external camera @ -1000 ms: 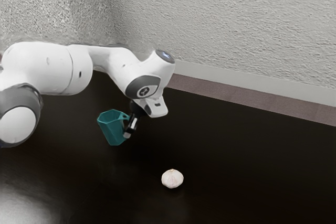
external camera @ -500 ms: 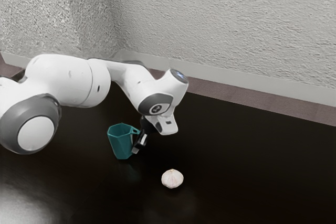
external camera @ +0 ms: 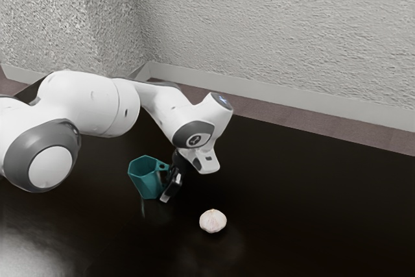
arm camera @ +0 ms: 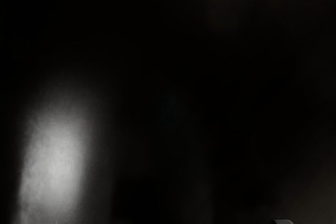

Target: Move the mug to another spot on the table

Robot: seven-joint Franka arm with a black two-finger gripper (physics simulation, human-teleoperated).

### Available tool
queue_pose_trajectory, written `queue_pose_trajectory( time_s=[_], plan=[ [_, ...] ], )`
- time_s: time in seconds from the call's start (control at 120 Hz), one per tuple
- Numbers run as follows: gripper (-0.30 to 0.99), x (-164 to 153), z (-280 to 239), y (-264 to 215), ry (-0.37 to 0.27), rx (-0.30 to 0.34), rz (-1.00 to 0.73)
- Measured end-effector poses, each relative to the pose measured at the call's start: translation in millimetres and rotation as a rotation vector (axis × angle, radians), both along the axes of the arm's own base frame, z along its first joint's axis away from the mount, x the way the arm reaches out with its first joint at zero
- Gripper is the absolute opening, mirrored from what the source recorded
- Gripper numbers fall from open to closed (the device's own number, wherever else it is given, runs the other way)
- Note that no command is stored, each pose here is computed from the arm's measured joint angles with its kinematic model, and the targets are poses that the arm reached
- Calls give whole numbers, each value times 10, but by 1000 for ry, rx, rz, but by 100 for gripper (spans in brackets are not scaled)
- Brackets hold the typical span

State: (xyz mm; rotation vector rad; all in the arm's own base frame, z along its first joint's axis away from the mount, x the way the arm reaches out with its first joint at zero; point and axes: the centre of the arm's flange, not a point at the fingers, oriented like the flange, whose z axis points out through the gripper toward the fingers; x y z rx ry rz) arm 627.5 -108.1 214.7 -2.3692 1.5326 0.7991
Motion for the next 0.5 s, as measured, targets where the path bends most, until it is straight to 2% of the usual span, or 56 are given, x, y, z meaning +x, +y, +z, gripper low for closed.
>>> queue_pose_trajectory(
  time_s=[0.142, 0.308, 0.408, 0.5],
  plan=[
    [65, 12, 26, -45, -6, -15, -3],
    [66, 138, 344, -112, -66, -50, -1],
    [67, 106, 855, -327, -125, -131, -3],
    [68, -70, 1493, -332, -177, -228, 33]
  ],
)
